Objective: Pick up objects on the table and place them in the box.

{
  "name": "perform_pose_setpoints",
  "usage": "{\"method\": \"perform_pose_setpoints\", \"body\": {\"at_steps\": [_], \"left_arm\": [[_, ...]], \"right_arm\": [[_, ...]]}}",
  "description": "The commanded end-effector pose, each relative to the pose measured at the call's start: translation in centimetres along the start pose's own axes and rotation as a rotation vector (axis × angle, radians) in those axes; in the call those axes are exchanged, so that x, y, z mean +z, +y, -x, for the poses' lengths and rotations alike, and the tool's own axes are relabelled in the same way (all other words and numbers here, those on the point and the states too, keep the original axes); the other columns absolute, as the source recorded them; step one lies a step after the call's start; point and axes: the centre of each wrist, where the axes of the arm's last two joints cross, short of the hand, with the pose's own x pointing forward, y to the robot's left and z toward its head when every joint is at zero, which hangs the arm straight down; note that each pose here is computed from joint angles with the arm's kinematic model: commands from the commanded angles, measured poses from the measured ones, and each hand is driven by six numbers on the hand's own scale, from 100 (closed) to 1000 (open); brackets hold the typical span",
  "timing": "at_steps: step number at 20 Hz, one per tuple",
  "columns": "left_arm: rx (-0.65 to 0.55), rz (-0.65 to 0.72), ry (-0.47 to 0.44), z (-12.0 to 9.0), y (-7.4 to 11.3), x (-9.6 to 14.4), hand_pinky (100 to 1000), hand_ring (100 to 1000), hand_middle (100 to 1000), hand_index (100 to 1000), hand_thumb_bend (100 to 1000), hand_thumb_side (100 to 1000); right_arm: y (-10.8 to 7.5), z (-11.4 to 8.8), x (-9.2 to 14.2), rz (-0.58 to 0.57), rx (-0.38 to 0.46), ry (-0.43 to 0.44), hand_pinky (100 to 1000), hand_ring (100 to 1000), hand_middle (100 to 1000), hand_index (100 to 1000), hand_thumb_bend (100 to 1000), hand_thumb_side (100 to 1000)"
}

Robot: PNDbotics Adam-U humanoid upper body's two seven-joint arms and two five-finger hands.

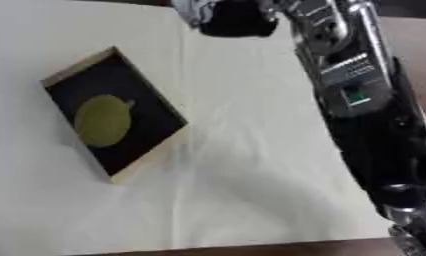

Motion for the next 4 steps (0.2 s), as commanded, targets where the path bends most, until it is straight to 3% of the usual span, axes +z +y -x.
{"method": "perform_pose_setpoints", "body": {"at_steps": [1, 4], "left_arm": [[-0.029, 0.013, -0.031, -0.9, 0.6, -0.6, 700, 660, 708, 766, 100, 599], [-0.034, 0.009, -0.021, -0.8, 0.6, -0.4, 700, 660, 708, 766, 100, 599]], "right_arm": [[-3.2, 0.7, 1.3, 0.111, 0.0, 0.003, 854, 802, 708, 811, 100, 100], [-4.8, 2.3, 3.1, 0.188, 0.012, 0.038, 853, 792, 698, 798, 100, 100]]}}
